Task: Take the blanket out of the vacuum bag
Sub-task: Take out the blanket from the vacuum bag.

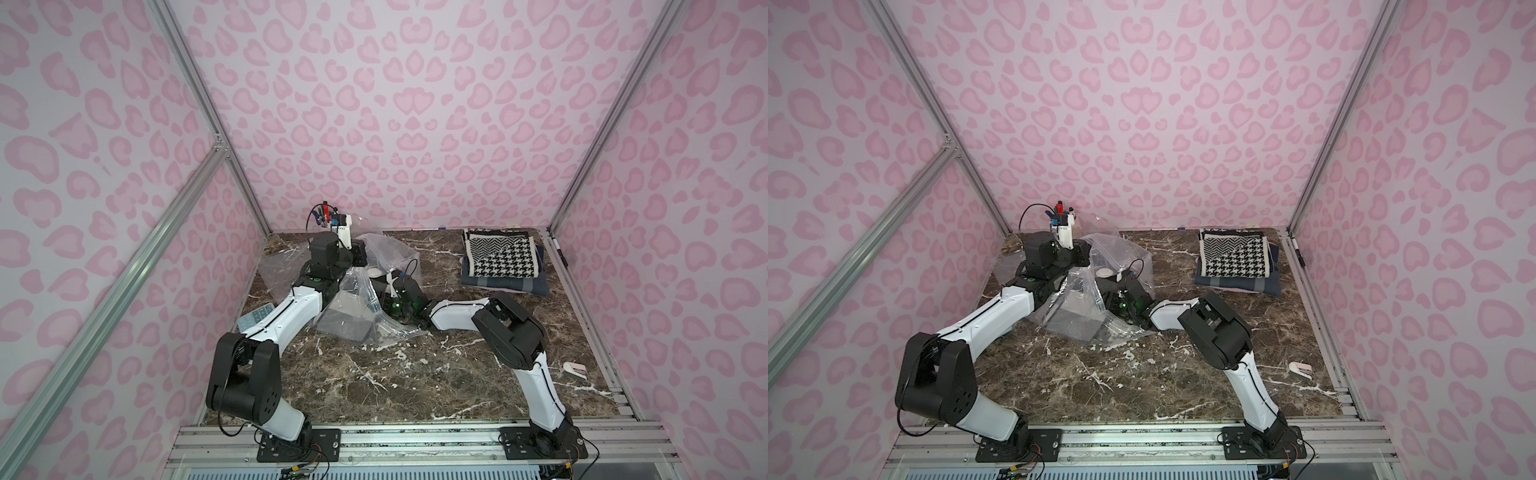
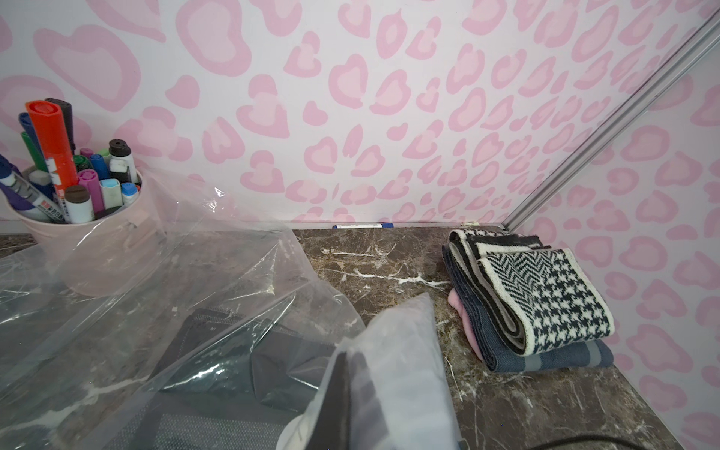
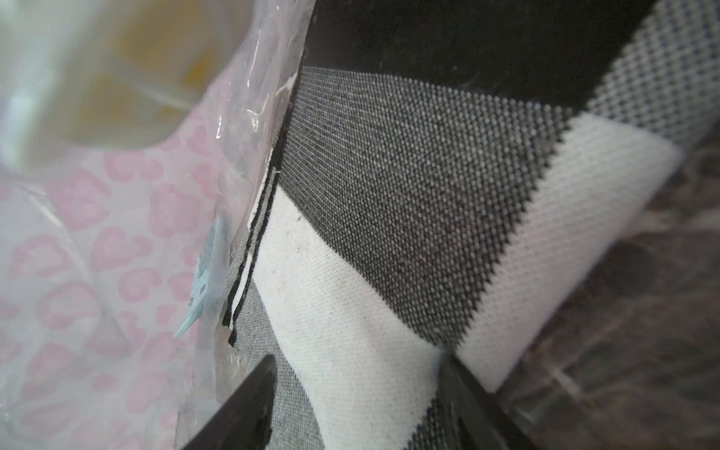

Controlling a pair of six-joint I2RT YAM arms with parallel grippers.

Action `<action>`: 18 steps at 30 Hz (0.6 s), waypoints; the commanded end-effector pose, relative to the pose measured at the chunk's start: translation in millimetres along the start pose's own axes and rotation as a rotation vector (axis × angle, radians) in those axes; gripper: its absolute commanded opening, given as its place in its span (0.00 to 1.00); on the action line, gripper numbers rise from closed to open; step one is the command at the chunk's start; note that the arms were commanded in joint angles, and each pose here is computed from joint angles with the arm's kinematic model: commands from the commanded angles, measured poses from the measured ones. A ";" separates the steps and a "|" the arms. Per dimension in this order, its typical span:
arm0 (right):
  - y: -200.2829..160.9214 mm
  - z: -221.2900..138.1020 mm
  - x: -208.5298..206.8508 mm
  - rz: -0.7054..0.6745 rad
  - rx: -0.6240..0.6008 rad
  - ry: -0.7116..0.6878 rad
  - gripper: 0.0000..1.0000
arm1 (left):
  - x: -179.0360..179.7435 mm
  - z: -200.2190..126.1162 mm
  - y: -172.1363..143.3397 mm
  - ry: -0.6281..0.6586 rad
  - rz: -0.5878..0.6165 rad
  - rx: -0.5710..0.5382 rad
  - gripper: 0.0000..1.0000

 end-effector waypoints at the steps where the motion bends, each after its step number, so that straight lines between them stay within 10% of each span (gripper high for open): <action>1: -11.1 -9.5 -16.7 -0.037 0.037 -0.129 0.66 | -1.6 -1.9 7.8 -0.002 0.019 -0.034 0.04; 18: -2.2 1.8 -6.5 -0.003 -0.005 0.016 0.68 | -1.6 -0.7 3.9 -0.011 0.005 -0.024 0.04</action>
Point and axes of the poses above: each gripper's point midway between its finger pads, its own z axis out along the fingers, its own x axis along the line the jaws close on, y = z × x, the point moved 4 cm from there along -z, back along the fingers, and after that the axes turned 1 degree about z, right-handed, at the moved point
